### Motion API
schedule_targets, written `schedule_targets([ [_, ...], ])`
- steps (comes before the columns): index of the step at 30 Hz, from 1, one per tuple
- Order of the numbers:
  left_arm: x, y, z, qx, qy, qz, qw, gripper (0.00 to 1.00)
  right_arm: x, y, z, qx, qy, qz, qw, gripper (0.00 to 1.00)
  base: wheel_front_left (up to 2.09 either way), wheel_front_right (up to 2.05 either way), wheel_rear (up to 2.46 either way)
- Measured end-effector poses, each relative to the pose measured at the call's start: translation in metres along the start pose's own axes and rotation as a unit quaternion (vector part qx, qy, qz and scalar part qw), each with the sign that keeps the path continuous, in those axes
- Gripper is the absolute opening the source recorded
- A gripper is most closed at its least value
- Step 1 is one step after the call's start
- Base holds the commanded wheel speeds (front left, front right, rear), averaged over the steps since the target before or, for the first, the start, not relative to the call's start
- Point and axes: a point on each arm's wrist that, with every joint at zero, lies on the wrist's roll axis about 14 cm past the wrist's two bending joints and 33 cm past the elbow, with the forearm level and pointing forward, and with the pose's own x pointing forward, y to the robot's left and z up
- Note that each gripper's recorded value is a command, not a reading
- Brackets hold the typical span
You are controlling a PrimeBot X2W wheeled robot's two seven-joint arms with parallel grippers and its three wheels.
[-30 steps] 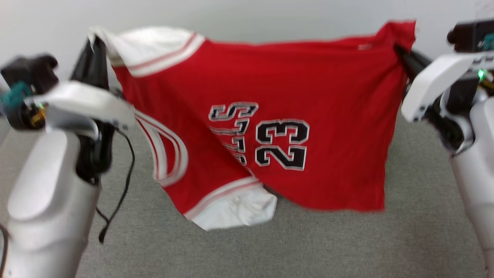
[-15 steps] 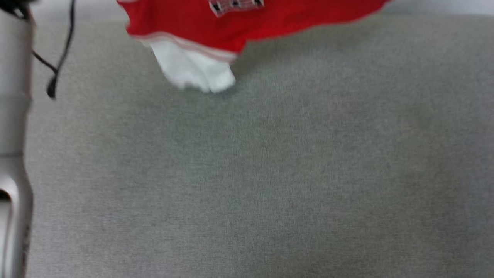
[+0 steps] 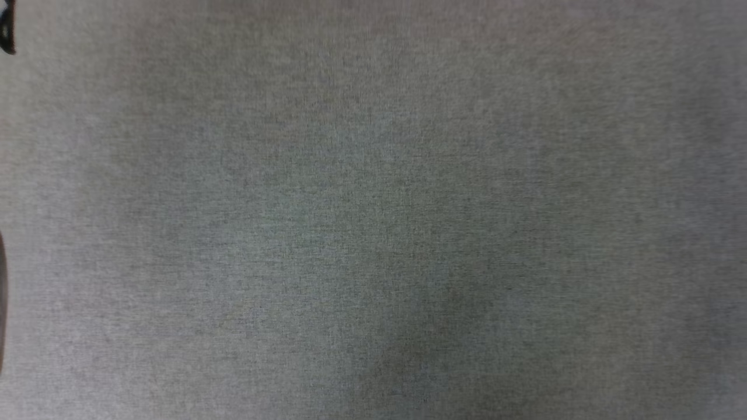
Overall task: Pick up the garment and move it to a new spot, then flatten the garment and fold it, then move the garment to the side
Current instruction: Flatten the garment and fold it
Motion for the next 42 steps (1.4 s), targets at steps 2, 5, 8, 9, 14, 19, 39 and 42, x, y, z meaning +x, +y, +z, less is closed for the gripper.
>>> schedule_targets([
  [2, -0.003, 0.001, -0.031, -0.005, 0.027, 0.0, 1.0, 0.0, 0.005, 0.001, -0.027, 0.004, 0.02, 0.001, 1.0, 0.0, 0.0, 0.0, 0.0],
  [5, -0.01, 0.002, -0.073, -0.007, 0.065, 0.001, 0.998, 0.0, 0.009, 0.003, -0.068, 0.013, 0.055, 0.001, 0.998, 0.0, 0.0, 0.0, 0.0],
  [8, -0.02, 0.003, -0.108, -0.012, 0.1, 0.003, 0.995, 0.0, 0.009, 0.009, -0.106, 0.017, 0.092, 0.005, 0.996, 0.0, 0.0, 0.0, 0.0],
  [9, -0.023, 0.003, -0.116, -0.014, 0.109, 0.002, 0.994, 0.0, 0.008, 0.011, -0.117, 0.019, 0.104, 0.007, 0.994, 0.0, 0.0, 0.0, 0.0],
  [14, -0.048, 0.002, -0.146, -0.037, 0.159, 0.009, 0.987, 0.0, -0.01, 0.024, -0.152, 0.018, 0.161, 0.018, 0.987, 0.0, 0.0, 0.0, 0.0],
  [19, -0.082, 0.001, -0.162, -0.041, 0.21, 0.01, 0.977, 0.0, -0.045, 0.037, -0.177, 0.016, 0.214, 0.034, 0.976, 0.0, 0.0, 0.0, 0.0],
  [39, -0.302, 0.019, -0.129, -0.071, 0.298, 0.065, 0.95, 0.0, -0.258, 0.046, -0.179, 0.065, 0.293, 0.051, 0.952, 0.0, 0.0, 0.0, 0.0],
  [42, -0.338, 0.019, -0.114, -0.079, 0.3, 0.08, 0.947, 0.0, -0.287, 0.038, -0.171, 0.069, 0.293, 0.041, 0.953, 0.0, 0.0, 0.0, 0.0],
])
